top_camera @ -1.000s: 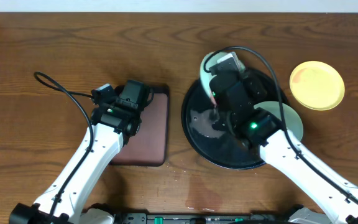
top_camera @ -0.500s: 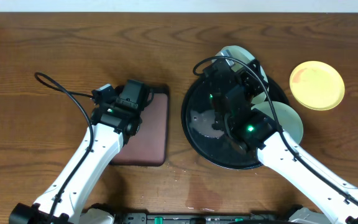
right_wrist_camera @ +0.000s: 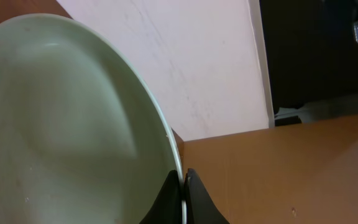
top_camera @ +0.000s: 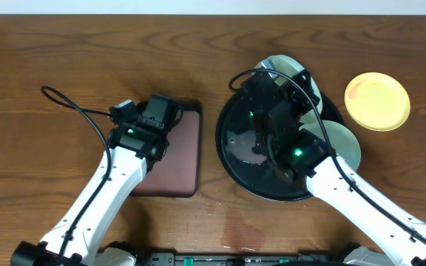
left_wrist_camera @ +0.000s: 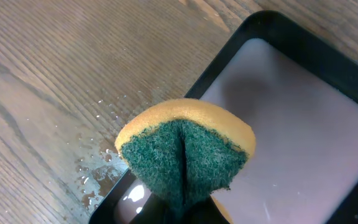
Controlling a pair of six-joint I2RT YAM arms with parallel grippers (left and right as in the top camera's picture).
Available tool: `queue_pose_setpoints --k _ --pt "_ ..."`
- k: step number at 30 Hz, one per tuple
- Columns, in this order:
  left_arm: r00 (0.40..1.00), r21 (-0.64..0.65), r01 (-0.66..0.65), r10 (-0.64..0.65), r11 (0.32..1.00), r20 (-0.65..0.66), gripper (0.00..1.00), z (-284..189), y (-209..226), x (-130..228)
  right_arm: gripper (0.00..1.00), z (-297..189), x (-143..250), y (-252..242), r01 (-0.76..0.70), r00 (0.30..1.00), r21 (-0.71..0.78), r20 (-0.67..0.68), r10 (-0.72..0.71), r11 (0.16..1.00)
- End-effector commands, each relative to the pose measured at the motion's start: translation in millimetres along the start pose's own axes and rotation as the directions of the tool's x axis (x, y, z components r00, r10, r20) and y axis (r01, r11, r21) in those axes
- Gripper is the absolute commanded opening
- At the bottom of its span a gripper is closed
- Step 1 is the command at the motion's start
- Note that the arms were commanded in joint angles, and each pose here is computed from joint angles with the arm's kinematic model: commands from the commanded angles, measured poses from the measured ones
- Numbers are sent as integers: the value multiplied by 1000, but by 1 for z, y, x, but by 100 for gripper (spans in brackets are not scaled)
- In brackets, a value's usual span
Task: Clean dirty plates on tray and stack at the side
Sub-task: 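Lift the pale green plate with the right gripper onto the yellow plate, then move the right gripper to the remaining pale green plate and drag it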
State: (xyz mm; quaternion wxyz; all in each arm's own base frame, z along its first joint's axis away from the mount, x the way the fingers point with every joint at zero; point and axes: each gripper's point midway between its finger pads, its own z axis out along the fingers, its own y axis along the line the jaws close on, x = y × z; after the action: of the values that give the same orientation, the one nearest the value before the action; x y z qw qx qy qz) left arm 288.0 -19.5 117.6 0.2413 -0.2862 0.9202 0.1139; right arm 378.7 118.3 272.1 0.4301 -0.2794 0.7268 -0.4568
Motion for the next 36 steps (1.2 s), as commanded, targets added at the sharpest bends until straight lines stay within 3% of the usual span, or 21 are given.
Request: queue_pose_setpoints --k 1,5,9,12,17,22,29,30,32,36 --pt "1000 6 14 -14 1000 -13 8 2 0 2 1 5 6 -19 -152 988 35 -21 153 988" --pt "1000 10 15 -15 1000 -13 7 2 -1 2 1 29 33 -29 -403 909 82 -81 409 912" --pt "1000 9 14 -14 1000 -14 8 2 -1 3 1 69 76 -22 -622 766 26 -189 615 783" --pt "1000 7 13 -13 1000 -15 7 2 -1 3 1 100 119 -12 -765 617 -25 -316 721 644" --pt "1000 8 14 -14 1000 -15 8 2 -1 3 1 142 200 -20 -925 329 24 -446 832 378" --pt "1000 8 14 -14 1000 -15 8 2 -1 3 1 166 270 -26 -968 131 128 -481 867 217" --pt "999 40 36 -35 999 -22 8 2 -8 3 1 189 306 14 -971 66 154 -563 824 183" --pt "999 42 37 -36 998 -21 8 2 -8 2 8 192 311 20 -967 63 169 -570 819 192" --pt "999 41 36 -35 999 -21 8 2 -8 2 47 193 323 26 -951 62 213 -577 814 223" --pt "999 38 33 -32 999 -24 8 2 -7 3 53 193 329 23 -940 65 241 -569 820 242"
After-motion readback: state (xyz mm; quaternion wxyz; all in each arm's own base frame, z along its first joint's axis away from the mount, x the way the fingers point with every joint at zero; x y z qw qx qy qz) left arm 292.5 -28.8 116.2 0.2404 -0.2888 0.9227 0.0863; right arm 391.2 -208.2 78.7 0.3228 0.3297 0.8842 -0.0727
